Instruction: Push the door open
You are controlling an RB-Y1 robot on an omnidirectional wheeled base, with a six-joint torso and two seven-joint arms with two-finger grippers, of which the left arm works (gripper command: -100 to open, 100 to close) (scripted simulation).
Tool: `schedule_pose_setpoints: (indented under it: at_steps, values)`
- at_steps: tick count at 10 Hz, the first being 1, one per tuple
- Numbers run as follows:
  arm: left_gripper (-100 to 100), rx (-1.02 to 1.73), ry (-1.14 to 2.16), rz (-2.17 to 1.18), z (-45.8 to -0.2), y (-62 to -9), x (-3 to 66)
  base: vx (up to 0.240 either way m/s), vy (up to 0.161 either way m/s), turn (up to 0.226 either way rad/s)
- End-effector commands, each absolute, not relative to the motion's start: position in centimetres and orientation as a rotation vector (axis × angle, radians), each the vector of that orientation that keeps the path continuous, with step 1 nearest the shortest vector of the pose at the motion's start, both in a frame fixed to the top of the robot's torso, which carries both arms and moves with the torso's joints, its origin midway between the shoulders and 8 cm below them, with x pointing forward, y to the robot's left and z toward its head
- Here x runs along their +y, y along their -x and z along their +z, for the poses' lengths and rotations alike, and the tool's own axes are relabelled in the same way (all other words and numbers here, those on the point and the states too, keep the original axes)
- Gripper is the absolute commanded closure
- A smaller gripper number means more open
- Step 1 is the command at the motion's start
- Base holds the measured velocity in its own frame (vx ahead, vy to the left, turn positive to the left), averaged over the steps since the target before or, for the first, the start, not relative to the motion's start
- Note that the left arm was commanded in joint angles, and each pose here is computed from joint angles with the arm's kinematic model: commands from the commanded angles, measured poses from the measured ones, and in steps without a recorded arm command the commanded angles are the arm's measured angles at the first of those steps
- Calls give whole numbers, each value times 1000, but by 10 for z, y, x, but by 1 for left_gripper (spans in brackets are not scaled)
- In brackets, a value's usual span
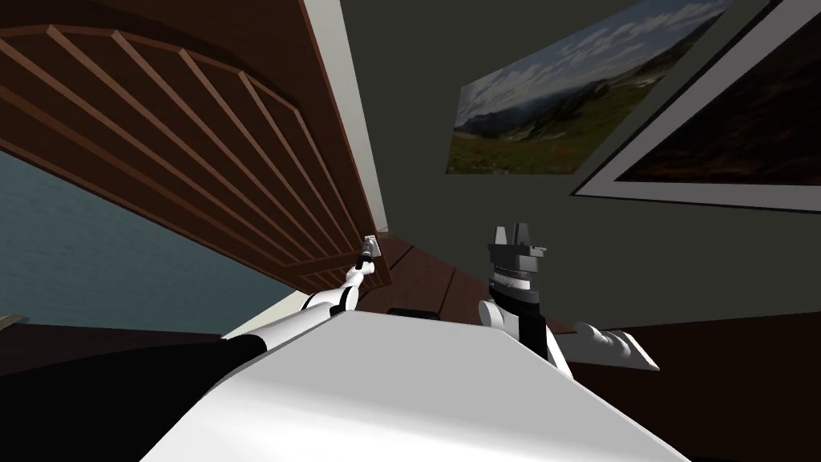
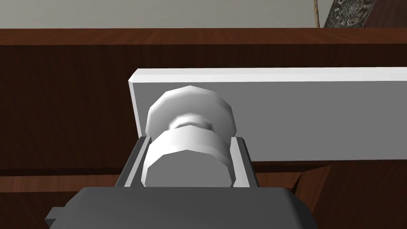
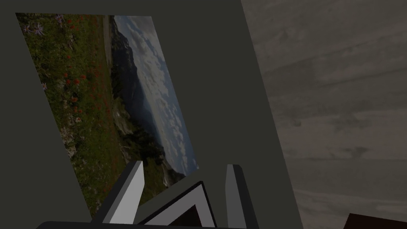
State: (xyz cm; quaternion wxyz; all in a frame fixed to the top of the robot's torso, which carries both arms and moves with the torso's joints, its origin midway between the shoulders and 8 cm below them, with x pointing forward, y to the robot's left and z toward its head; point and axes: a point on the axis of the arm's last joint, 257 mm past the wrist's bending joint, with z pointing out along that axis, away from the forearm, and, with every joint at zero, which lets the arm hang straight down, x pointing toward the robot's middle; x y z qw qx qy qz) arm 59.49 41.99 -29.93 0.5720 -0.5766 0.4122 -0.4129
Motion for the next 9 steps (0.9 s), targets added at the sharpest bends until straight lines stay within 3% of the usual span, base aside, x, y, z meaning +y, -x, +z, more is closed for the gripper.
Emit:
schedule_pose_setpoints:
  at_steps: [1,9]
  values:
    - [100,960,1348,-960,-296,-592,428,16,20,-30]
    - [100,941,1358,-940,-296,-587,442,171,-87,129]
